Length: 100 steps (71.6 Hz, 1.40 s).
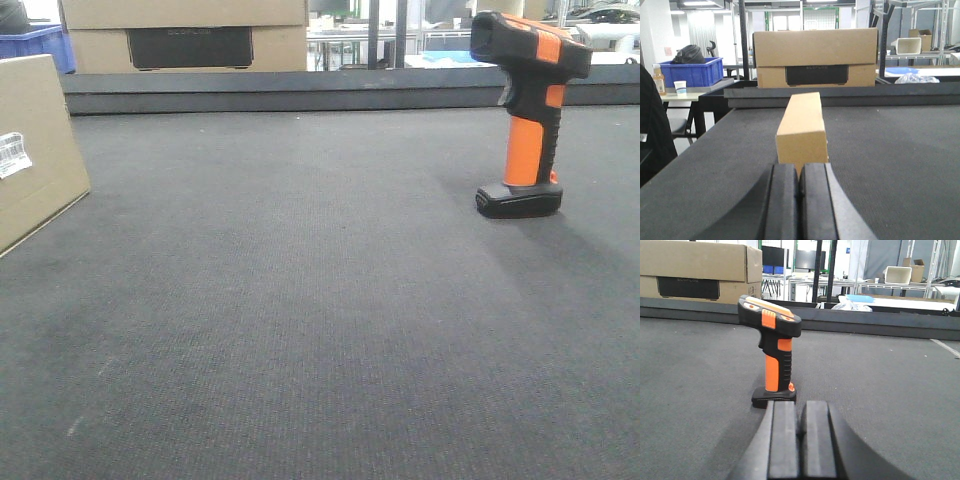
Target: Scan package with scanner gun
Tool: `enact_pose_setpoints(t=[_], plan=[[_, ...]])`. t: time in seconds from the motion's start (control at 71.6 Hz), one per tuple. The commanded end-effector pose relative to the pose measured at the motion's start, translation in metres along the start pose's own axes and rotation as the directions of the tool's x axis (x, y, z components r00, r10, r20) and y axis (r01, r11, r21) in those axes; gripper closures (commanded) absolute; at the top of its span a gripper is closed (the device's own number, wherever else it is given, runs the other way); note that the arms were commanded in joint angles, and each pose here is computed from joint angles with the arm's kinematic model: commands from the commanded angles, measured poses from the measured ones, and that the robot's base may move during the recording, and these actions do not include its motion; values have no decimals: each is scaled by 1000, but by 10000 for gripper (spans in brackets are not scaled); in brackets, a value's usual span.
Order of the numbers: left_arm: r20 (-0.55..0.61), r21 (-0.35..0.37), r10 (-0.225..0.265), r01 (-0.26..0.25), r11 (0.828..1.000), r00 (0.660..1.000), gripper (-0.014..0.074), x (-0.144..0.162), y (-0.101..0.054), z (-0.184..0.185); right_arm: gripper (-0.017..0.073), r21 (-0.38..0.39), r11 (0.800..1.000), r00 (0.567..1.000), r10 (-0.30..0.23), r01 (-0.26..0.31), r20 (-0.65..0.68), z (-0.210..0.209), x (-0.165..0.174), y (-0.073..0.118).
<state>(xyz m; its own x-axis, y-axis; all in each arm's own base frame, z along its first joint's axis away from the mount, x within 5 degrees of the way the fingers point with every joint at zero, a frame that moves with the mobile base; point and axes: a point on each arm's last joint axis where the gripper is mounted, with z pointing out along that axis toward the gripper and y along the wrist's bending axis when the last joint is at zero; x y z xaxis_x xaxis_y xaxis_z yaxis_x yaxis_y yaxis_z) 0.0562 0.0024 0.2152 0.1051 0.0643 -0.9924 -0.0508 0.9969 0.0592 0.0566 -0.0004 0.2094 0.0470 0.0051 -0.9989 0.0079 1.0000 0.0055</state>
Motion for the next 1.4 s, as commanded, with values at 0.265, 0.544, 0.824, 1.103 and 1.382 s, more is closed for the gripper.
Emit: enact_pose_setpoints(t=[0.265, 0.544, 0.824, 1.103, 1.382], plan=[[-215, -26, -21, 15, 1000, 976, 705, -60, 7, 8, 722, 3, 1000, 1000, -2, 2, 22, 0, -2, 0], [-518, -32, -62, 53, 998, 853, 705, -109, 10, 80, 722, 3, 1000, 1000, -2, 2, 22, 0, -2, 0], [-679, -38, -60, 47, 998, 731, 705, -137, 12, 183, 722, 3, 1000, 1000, -2, 2, 22, 0, -2, 0], [-800, -74, -123, 107, 992, 588, 705, -138, 15, 244, 722, 3, 1000, 1000, -2, 2, 22, 0, -2, 0], [-875, 18, -37, 108, 994, 484, 705, -125, 30, 276, 722, 3, 1000, 1000, -2, 2, 22, 0, -2, 0]])
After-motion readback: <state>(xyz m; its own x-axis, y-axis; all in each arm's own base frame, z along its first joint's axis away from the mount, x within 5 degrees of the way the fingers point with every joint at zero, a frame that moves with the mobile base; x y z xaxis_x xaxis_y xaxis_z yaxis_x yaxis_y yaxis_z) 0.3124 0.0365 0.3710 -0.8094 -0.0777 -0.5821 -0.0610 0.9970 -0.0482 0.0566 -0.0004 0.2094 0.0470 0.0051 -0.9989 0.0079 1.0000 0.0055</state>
